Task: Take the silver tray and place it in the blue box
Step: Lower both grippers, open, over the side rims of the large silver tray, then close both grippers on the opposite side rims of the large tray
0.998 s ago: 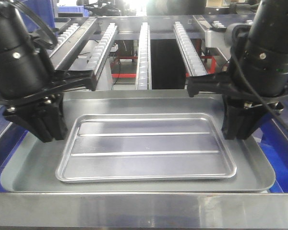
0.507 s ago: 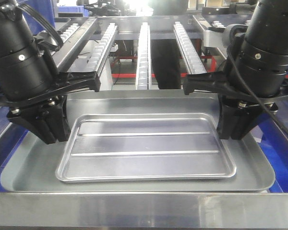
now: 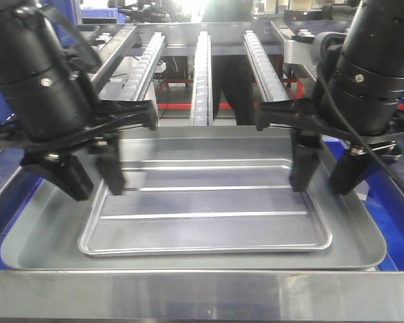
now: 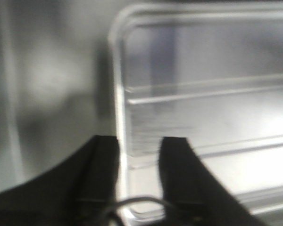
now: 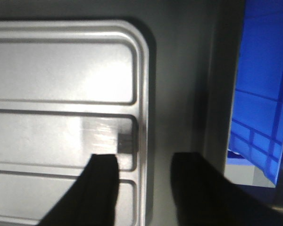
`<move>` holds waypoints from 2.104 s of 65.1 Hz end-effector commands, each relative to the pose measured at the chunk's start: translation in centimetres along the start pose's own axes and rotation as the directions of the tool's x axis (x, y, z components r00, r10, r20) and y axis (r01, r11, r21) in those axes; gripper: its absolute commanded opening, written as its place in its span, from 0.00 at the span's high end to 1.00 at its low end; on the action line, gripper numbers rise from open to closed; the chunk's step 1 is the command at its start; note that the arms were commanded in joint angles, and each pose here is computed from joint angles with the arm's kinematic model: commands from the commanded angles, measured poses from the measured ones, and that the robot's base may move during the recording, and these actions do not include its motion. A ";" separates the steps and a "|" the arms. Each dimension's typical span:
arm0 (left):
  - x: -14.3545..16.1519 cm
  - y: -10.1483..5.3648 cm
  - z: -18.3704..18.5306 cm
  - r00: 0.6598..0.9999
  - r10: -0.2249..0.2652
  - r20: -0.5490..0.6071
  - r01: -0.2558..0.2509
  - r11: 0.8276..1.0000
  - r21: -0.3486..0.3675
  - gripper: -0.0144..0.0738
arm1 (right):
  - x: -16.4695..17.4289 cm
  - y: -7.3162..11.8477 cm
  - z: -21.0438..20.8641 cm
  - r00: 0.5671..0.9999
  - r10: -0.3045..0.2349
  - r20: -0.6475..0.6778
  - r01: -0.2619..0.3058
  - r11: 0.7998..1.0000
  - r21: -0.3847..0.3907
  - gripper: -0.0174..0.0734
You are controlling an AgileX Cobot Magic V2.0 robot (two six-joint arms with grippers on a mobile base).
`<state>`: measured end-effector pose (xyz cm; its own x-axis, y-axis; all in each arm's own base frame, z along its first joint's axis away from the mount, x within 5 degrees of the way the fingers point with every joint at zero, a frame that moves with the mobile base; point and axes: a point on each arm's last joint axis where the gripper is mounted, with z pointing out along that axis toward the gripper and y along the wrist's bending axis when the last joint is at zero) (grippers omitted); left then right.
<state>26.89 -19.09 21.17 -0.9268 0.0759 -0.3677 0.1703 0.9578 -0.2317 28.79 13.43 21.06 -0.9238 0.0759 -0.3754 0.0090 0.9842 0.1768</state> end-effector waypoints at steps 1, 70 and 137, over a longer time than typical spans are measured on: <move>-1.1 -1.1 -1.8 0.997 -0.026 0.076 0.020 0.997 0.073 0.52 | -1.3 0.6 -1.8 0.995 0.004 0.102 0.002 0.999 -0.054 0.30; -1.0 -0.1 -0.8 0.998 -0.019 0.053 0.022 0.999 -0.045 0.58 | -1.1 0.7 -0.3 0.998 0.003 0.062 -0.001 0.999 -0.043 0.30; -0.6 0.0 0.8 0.999 -0.041 0.003 0.041 0.997 -0.058 0.68 | -1.2 0.6 -0.1 0.996 -0.060 0.071 0.062 0.998 -0.027 0.30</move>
<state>27.53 -18.86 19.10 -0.9499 0.0623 -0.3062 0.1117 0.9828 -0.1468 29.33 13.75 19.65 -0.9321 0.0400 -0.3599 -0.0197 0.9868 0.1608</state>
